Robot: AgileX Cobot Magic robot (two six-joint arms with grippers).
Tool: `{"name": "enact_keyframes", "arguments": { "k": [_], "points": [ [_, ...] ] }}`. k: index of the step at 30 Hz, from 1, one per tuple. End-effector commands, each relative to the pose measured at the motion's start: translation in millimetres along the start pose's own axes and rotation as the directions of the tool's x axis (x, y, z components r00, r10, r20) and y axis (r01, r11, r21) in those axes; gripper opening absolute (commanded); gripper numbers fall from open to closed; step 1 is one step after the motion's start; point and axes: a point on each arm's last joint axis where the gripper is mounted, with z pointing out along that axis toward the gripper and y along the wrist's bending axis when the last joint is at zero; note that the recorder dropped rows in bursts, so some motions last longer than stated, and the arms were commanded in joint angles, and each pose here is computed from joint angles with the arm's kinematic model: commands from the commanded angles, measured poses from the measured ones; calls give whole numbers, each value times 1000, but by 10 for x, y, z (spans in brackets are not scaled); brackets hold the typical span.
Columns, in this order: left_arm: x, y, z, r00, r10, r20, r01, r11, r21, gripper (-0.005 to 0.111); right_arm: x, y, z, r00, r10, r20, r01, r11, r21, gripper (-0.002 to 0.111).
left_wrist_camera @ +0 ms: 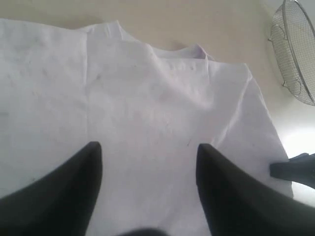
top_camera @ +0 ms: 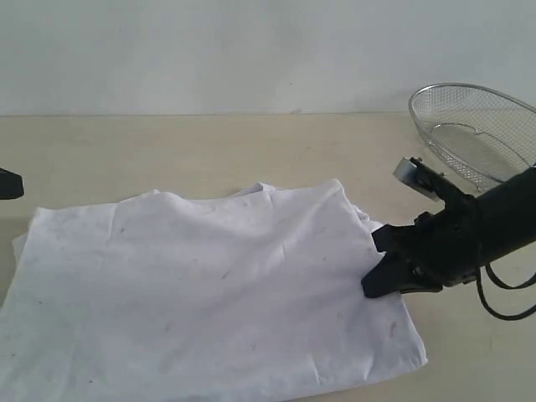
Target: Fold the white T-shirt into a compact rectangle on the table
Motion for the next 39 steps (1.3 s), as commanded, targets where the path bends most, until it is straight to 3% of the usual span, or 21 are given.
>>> {"name": "enact_keyframes", "arguments": {
  "k": [1, 7, 13, 18, 25, 39],
  "points": [
    [15, 0, 15, 1000, -7, -9, 7, 1000, 8, 54, 9, -135, -151, 998, 53, 19, -53, 999, 14, 0],
    [11, 1, 15, 1000, -8, -5, 8, 1000, 7, 54, 40, -319, -332, 991, 125, 38, -125, 992, 9, 0],
    [11, 1, 15, 1000, -20, -5, 20, 1000, 7, 54, 77, -358, -550, 987, 142, 81, -150, 983, 106, 0],
    [34, 22, 57, 998, -49, -47, 50, 998, 24, 54, 84, -166, -682, 987, 108, 122, -116, 991, 63, 0],
    [45, 79, 132, 994, -62, -91, 66, 997, 36, 54, 84, -133, -689, 987, 105, 121, -111, 993, 46, 0],
    [45, 70, 132, 994, -67, -91, 71, 996, 45, 49, 36, 403, -284, 996, -45, 72, 49, 997, -54, 0]
  ]
}}
